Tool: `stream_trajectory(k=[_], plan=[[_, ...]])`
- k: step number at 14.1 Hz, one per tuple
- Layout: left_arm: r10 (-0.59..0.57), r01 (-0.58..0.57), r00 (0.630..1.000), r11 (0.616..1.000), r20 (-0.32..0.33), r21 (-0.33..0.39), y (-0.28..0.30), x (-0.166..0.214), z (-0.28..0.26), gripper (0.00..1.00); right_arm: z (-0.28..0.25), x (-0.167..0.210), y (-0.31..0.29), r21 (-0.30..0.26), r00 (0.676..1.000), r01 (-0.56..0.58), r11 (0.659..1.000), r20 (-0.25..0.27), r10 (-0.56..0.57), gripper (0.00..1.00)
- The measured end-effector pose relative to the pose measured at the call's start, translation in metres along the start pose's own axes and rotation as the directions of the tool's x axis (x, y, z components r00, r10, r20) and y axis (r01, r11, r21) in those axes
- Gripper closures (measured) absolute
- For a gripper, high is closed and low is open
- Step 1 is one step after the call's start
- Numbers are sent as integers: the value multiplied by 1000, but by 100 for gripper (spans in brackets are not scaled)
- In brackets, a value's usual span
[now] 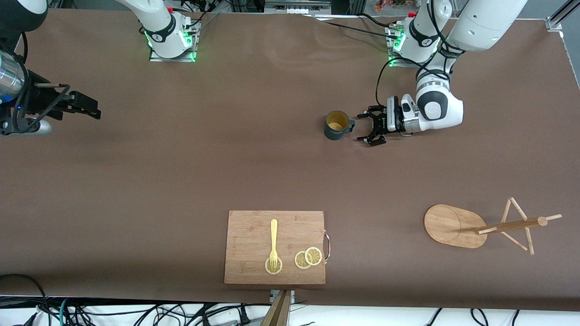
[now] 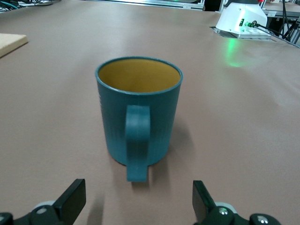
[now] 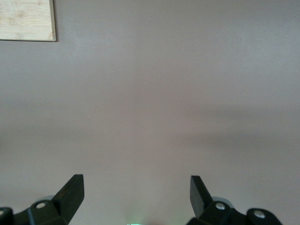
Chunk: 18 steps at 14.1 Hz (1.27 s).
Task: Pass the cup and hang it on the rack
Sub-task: 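Grasp the mug handle with the left gripper while the right gripper withdraws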
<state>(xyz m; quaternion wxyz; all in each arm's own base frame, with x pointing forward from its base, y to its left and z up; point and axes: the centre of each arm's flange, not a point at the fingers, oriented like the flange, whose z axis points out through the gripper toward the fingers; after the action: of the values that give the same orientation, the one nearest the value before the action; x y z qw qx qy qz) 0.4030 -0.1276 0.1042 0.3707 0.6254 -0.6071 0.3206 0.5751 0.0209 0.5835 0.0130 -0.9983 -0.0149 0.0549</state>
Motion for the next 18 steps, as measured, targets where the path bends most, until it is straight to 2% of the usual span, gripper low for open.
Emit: stream_trajectory(k=[10, 12, 14, 16, 18], plan=[[-38, 37, 999, 999, 35, 32, 10, 11, 32, 0, 1, 0, 14, -4, 1000, 9, 1000, 2, -9, 0], [-41, 40, 999, 999, 35, 34, 11, 11, 33, 3, 1, 0, 15, -9, 1000, 9, 1000, 3, -9, 0], [-40, 39, 999, 999, 36, 33, 11, 11, 34, 22, 1, 0, 15, -12, 1000, 8, 1000, 3, -8, 0], [-40, 38, 999, 999, 37, 31, 12, 12, 35, 25, 0, 0, 15, -12, 1000, 12, 1000, 2, -12, 0], [-38, 37, 999, 999, 38, 29, 12, 13, 36, 44, 0, 0, 16, -13, 1000, 18, 1000, 1, -18, 0]])
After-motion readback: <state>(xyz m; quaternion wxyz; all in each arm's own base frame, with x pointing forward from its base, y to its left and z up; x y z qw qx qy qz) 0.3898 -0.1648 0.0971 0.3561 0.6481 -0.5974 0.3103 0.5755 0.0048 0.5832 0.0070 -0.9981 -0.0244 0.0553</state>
